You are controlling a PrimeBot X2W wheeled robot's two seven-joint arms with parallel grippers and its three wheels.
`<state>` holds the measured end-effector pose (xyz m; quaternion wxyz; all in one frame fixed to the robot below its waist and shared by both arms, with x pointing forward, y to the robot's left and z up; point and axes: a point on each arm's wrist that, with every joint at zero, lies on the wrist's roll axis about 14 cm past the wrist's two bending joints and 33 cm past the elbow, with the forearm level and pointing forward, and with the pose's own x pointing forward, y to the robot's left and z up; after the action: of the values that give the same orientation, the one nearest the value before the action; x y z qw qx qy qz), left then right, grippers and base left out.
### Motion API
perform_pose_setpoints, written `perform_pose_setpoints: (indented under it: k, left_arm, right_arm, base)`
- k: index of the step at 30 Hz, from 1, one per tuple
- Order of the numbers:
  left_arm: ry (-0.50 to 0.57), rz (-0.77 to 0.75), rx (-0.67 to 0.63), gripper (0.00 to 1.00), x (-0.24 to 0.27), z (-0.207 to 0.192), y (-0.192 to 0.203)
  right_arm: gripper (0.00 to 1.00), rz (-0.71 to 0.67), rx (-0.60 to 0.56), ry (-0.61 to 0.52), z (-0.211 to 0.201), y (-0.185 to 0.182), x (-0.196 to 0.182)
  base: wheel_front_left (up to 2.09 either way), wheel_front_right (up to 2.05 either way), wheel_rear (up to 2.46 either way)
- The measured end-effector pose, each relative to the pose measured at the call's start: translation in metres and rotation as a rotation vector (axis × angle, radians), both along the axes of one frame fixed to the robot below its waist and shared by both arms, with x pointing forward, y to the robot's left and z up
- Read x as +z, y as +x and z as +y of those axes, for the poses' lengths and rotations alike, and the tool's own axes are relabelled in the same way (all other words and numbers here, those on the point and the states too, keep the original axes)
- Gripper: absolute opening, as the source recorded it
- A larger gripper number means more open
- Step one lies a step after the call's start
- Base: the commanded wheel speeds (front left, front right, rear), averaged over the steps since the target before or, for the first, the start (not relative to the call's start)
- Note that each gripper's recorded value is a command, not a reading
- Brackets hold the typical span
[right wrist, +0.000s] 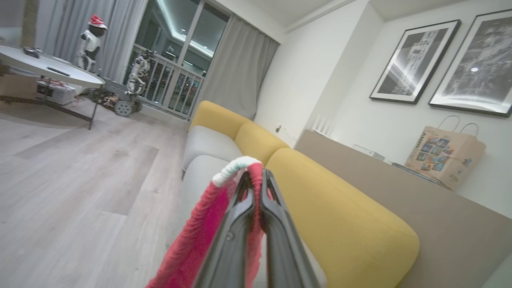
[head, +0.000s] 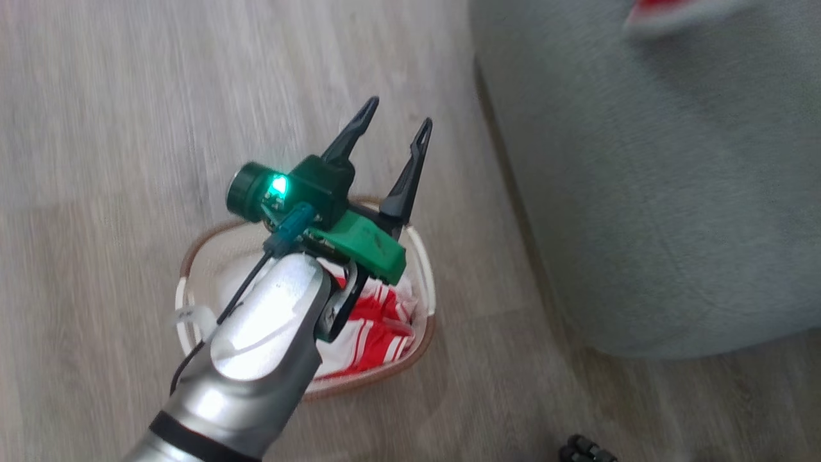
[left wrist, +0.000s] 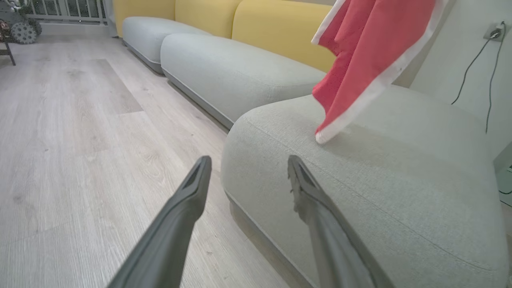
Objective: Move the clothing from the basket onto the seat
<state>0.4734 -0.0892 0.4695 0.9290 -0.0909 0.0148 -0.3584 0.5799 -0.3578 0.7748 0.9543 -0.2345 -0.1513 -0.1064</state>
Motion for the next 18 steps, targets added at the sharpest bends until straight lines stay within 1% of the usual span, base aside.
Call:
perform_pose_setpoints:
  k: [2,4,7,10,12,16,18]
  left_arm:
    - [0.007,0.011,0.010,1.00,-0.010,0.005,0.006]
    - [0.013,0.025,0.021,1.00,-0.020,0.010,0.011]
    - [0.019,0.042,0.028,1.00,-0.031,0.016,0.016]
    - [0.030,0.052,0.036,1.00,-0.042,0.021,0.021]
    - [0.041,0.055,0.034,1.00,-0.048,0.022,0.023]
    - [0.057,0.075,0.025,1.00,-0.061,0.023,0.023]
    - [0.061,0.083,0.022,1.00,-0.065,0.024,0.022]
  right_arm:
    - [0.00,-0.007,-0.031,0.001,-0.011,0.011,-0.002]
    - [0.00,0.008,-0.058,0.012,-0.020,0.023,-0.015]
    - [0.00,0.077,-0.084,0.041,-0.027,0.040,-0.055]
    - [0.00,0.150,-0.093,0.087,-0.030,0.053,-0.105]
    - [0.00,0.221,-0.103,0.121,-0.031,0.056,-0.148]
    - [0.00,0.377,-0.127,0.189,-0.031,0.047,-0.237]
    - [0.00,0.444,-0.138,0.216,-0.030,0.037,-0.271]
  base:
    - [0.00,0.00,0.00]
    - [0.00,0.00,0.00]
    - [0.00,0.00,0.00]
    - [0.00,0.00,0.00]
    - [0.00,0.00,0.00]
    - [0.00,0.00,0.00]
    - [0.00,0.00,0.00]
